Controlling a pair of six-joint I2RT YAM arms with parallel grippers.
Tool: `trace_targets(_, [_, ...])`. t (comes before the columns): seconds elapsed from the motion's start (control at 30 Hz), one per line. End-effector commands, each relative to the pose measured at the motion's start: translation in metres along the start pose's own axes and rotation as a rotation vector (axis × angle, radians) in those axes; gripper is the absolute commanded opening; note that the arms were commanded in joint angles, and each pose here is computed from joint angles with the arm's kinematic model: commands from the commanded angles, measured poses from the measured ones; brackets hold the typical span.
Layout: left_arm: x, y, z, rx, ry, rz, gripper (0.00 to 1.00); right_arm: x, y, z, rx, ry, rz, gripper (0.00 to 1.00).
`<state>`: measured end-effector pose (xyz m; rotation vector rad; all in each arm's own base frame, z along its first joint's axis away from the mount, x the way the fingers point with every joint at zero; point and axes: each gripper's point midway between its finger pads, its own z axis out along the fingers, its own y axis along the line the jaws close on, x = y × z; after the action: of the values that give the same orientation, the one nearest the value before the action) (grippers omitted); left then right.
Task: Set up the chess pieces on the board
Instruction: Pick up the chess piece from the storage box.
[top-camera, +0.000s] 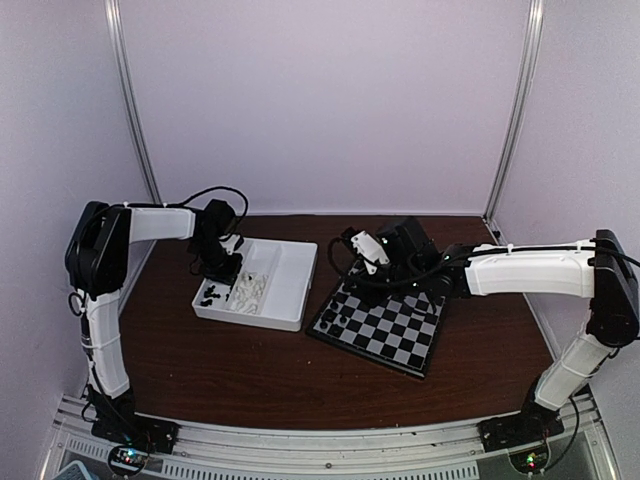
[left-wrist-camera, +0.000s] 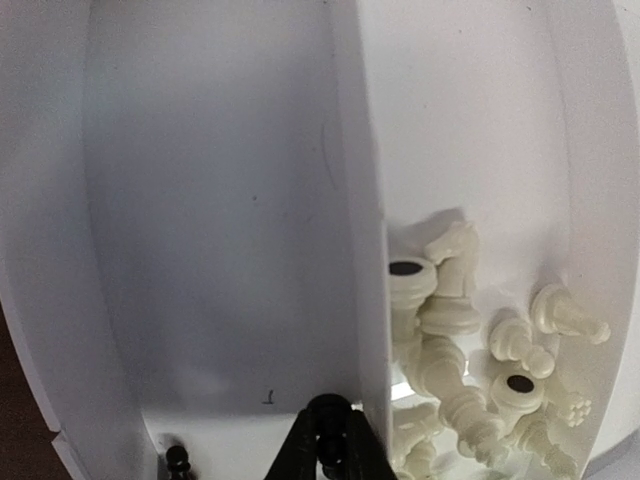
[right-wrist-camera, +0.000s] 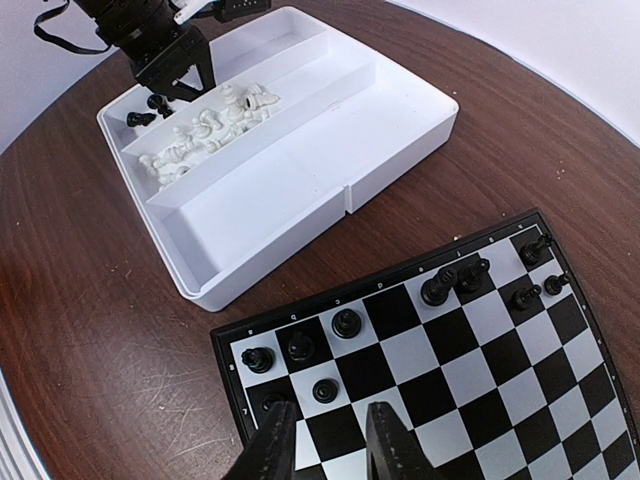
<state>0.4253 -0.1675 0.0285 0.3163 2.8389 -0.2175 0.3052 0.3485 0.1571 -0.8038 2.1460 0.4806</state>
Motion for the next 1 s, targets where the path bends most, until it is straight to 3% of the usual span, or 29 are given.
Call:
trace_targets(0.0, [-0.007,0.001,-0.002,-0.006,-0.005,0.014,0.09,-0.001,-0.002,0.001,0.018,-0.001,-0.004,0.27])
trace_targets(0.43, [-0.022,-0.012,-0.064,0.001,-0.074,0.059,0.07,-0.003,-0.004,0.0,0.028,-0.012,0.003,0.27])
trace_targets(0.67, [-0.025,-0.087,-0.099,0.09,-0.145,0.155,0.07,-0.007,-0.014,-0.006,0.077,-0.055,0.049,0.25])
trace_targets(0.97, [-0.026,-0.206,-0.125,0.232,-0.216,0.325,0.08,-0.014,-0.08,-0.054,0.325,-0.165,0.198,0.2])
